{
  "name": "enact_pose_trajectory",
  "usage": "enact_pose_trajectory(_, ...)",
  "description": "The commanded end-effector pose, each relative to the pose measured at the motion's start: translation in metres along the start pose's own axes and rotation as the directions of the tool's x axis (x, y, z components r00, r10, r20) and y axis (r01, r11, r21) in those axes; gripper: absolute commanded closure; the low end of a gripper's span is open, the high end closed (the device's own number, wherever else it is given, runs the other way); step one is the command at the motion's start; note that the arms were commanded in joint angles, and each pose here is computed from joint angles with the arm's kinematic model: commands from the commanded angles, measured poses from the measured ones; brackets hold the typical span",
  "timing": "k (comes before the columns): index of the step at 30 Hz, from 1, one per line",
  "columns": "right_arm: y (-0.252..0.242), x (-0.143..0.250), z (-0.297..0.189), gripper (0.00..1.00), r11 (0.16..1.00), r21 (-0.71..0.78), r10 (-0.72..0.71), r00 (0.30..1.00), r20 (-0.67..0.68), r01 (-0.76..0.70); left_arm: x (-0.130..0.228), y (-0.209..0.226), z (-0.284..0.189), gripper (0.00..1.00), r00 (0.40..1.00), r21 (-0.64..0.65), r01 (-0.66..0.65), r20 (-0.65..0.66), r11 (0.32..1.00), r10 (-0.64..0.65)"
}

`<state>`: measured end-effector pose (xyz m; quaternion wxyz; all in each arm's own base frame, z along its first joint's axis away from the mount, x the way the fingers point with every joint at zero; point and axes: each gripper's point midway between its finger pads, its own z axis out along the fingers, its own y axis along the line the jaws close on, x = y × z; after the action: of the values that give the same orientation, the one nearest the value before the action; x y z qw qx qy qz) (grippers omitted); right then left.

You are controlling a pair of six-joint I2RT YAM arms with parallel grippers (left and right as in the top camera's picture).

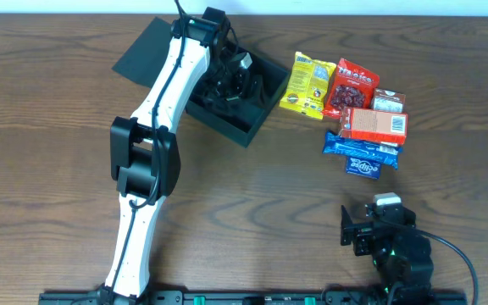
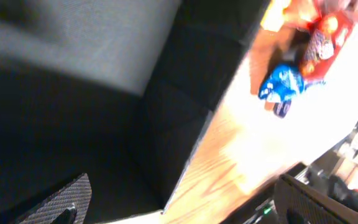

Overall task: Pack container
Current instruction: 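Push the black box lid upward with the left gripper to stand it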

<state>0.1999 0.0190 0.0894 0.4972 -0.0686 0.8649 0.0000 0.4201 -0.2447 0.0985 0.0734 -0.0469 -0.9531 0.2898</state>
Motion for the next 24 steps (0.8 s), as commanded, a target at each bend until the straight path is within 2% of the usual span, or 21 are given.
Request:
enact_pose_trajectory(1, -0.001, 0.003, 0.001, 0.01, 1.0, 0.006, -0.005, 1.0, -0.004, 0.005, -0.007, 0.016, -0.014, 0.04, 0.974, -0.09, 0.218, 0.08, 0.972, -0.211)
enact_pose_trajectory(5, -0.001, 0.003, 0.001, 0.01, 1.0, 0.005, -0.005, 1.0, -0.005, 0.005, -0.018, 0.027, -0.038, 0.0, 0.922, -0.201, 0.348, 0.25, 0.916, -0.295)
enact_pose_trajectory(6, -0.001, 0.003, 0.001, 0.01, 1.0, 0.005, -0.005, 1.0, -0.005, 0.005, -0.018, 0.028, -0.045, 0.05, 0.903, -0.225, 0.383, 0.297, 0.896, -0.311)
enact_pose_trajectory(9, -0.001, 0.003, 0.001, 0.01, 1.0, 0.006, -0.005, 1.0, -0.004, 0.005, -0.017, 0.03, -0.064, 0.06, 0.844, -0.269, 0.472, 0.415, 0.84, -0.341)
enact_pose_trajectory(14, -0.001, 0.003, 0.001, 0.01, 1.0, 0.005, -0.005, 1.0, -0.004, 0.005, -0.012, 0.022, -0.059, 0.11, 0.793, -0.261, 0.55, 0.462, 0.794, -0.397)
enact_pose_trajectory(19, -0.001, 0.003, 0.001, 0.01, 1.0, 0.005, -0.005, 1.0, -0.005, 0.005, 0.002, 0.028, -0.056, 0.14, 0.723, -0.275, 0.656, 0.494, 0.703, -0.482)
enact_pose_trajectory(22, -0.001, 0.003, 0.001, 0.01, 1.0, 0.005, -0.005, 1.0, -0.004, 0.005, 0.01, 0.037, -0.052, 0.31, 0.688, -0.291, 0.706, 0.501, 0.646, -0.526)
enact_pose_trajectory(24, -0.001, 0.003, 0.001, 0.01, 1.0, 0.005, -0.005, 1.0, -0.005, 0.005, 0.012, 0.041, -0.047, 0.34, 0.677, -0.297, 0.721, 0.497, 0.627, -0.543)
